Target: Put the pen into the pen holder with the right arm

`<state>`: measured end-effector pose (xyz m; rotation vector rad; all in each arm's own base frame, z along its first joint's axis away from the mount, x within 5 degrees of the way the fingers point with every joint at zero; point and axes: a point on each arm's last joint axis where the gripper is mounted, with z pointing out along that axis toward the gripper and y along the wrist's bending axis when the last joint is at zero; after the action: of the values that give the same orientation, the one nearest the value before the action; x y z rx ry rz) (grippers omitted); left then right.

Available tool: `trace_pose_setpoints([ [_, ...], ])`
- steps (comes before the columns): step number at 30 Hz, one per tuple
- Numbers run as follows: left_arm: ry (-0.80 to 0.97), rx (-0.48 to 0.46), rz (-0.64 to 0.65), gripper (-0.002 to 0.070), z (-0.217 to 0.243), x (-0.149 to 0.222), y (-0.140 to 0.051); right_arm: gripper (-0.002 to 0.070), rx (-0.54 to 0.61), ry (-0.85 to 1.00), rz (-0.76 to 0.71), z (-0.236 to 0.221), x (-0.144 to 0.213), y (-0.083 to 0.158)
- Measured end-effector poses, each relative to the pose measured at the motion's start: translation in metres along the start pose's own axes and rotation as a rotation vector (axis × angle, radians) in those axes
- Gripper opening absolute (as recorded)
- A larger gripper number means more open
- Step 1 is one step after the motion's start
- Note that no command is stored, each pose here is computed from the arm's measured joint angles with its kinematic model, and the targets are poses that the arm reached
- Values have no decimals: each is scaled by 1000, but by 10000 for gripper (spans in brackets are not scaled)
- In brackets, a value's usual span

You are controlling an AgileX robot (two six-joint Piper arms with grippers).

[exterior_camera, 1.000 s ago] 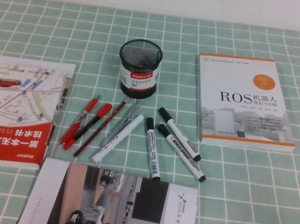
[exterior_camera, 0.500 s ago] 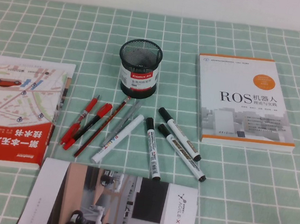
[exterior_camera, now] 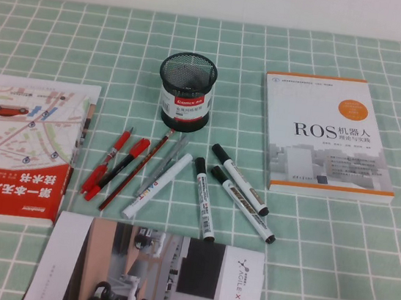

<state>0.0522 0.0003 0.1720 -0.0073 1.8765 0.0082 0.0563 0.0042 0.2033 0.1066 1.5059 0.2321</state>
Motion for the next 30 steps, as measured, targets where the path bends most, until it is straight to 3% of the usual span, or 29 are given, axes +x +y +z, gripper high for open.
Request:
trace_pose_setpoints([
  [7, 0, 0, 0, -4, 0, 0, 0, -19, -28, -372, 7, -6, -33, 2],
  [10, 0, 0, 0, -4, 0, 0, 0, -19, -33, -450, 12, -9, -40, 3],
  [18, 0, 0, 0, -4, 0, 0, 0, -19, -32, -429, -89, -13, -92, 16],
  [21, 0, 0, 0, -4, 0, 0, 0, -19, -27, -345, -92, -2, -110, 21],
  [27, 0, 0, 0, -4, 0, 0, 0, -19, -16, -65, -68, 32, -116, 26],
  [30, 0, 0, 0, -4, 0, 0, 0, -19, -17, -19, -19, 38, -114, 26],
])
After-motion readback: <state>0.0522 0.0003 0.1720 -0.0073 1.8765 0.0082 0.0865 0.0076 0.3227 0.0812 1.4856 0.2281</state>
